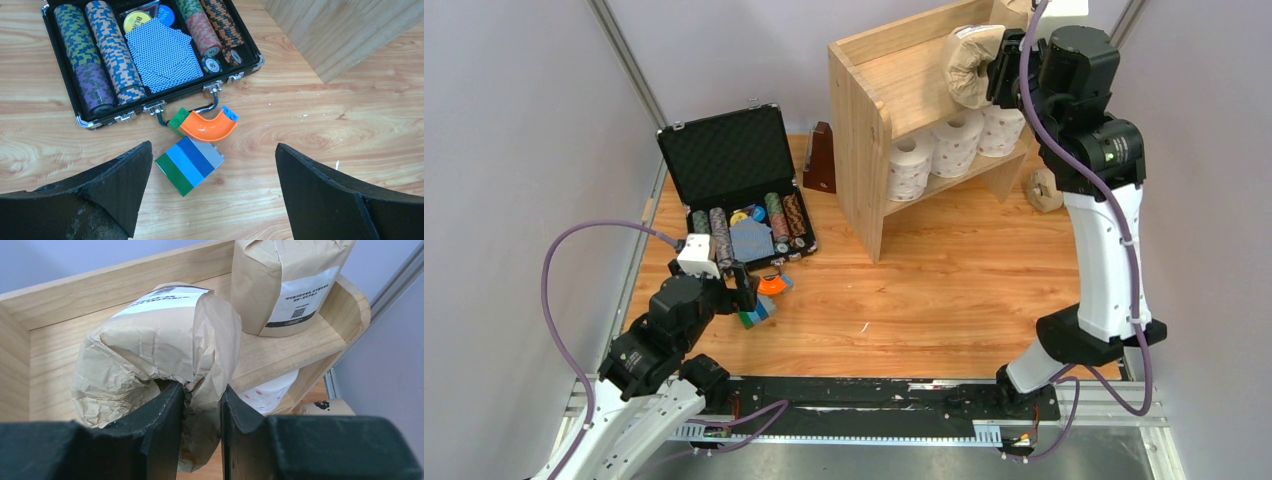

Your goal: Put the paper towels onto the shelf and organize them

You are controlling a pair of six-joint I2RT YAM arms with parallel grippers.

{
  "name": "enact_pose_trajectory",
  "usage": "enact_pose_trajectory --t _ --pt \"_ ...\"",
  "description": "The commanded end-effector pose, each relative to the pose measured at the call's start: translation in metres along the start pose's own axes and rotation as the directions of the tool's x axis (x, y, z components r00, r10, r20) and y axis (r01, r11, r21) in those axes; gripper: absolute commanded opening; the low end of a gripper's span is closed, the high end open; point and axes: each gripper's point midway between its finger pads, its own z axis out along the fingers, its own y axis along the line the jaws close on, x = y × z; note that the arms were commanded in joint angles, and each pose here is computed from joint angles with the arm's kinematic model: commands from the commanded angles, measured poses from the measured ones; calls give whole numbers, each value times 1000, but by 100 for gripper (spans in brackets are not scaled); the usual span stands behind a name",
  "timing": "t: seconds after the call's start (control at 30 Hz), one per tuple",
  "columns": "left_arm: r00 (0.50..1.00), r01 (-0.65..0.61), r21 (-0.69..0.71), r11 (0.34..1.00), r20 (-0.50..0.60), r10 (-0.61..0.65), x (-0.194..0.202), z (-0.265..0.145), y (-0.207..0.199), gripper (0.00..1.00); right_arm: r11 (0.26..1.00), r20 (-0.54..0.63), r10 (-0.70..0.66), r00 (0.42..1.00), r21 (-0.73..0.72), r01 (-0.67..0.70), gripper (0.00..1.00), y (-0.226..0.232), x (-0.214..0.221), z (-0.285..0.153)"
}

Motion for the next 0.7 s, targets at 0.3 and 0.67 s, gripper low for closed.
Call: enact_pose_trajectory --t 0.3,0.67 --pt "1000 4 -13 1000 31 -3 -8 2 1 100 1000 124 30 992 -9 -29 51 -10 -33 22" --pt "1000 1 -19 1000 25 -1 -7 3 2 100 999 141 39 989 -26 -36 59 -11 -34 49"
